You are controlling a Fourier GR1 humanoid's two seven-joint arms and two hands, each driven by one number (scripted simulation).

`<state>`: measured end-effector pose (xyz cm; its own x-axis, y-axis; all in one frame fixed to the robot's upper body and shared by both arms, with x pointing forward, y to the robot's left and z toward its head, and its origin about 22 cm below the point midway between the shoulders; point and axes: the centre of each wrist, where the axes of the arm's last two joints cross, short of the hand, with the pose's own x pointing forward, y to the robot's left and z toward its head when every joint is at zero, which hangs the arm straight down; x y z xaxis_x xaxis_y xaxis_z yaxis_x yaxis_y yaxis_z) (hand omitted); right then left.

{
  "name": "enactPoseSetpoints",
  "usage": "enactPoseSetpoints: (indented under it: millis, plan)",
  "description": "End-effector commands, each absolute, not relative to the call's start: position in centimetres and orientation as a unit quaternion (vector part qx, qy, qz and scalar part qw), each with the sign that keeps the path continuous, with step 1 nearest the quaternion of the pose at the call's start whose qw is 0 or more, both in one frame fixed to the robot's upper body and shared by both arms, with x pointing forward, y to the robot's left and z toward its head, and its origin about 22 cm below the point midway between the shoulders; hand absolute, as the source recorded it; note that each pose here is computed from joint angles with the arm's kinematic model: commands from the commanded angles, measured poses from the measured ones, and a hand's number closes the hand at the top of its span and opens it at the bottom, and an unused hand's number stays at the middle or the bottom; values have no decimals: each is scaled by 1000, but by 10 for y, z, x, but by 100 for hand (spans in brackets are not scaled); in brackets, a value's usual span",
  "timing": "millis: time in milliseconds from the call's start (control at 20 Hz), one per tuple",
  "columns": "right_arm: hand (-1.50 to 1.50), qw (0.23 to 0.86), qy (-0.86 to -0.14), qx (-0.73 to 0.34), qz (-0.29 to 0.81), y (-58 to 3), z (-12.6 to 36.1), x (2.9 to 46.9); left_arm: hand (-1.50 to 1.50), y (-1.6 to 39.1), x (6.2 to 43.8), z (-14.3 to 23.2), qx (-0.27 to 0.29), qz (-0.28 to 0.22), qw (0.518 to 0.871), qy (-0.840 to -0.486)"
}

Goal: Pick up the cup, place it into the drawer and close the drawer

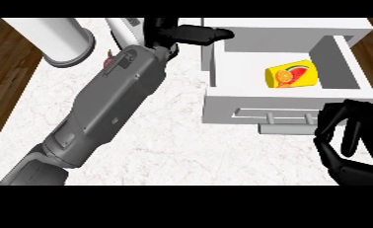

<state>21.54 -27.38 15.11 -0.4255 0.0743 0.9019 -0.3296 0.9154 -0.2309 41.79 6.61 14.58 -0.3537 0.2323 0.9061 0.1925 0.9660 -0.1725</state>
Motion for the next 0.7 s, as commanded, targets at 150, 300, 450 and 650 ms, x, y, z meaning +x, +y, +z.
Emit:
enactPoseSetpoints:
  millis: [150, 300, 450, 650]
  plan:
    - [150, 545, -799, 24, 253, -275, 147, 210, -150, 125, 386, 124, -110, 56, 567, -815]
    - [150, 564, -784, 2, 260, -277, 141, 220, -150, 159, 369, 125, -111, 59, 571, -811]
    - [150, 572, -776, -9, 267, -267, 131, 224, -150, 196, 348, 108, -112, 63, 572, -810]
    - [150, 544, -770, -48, 330, -250, 123, 239, -150, 227, 339, 88, -116, 66, 579, -804]
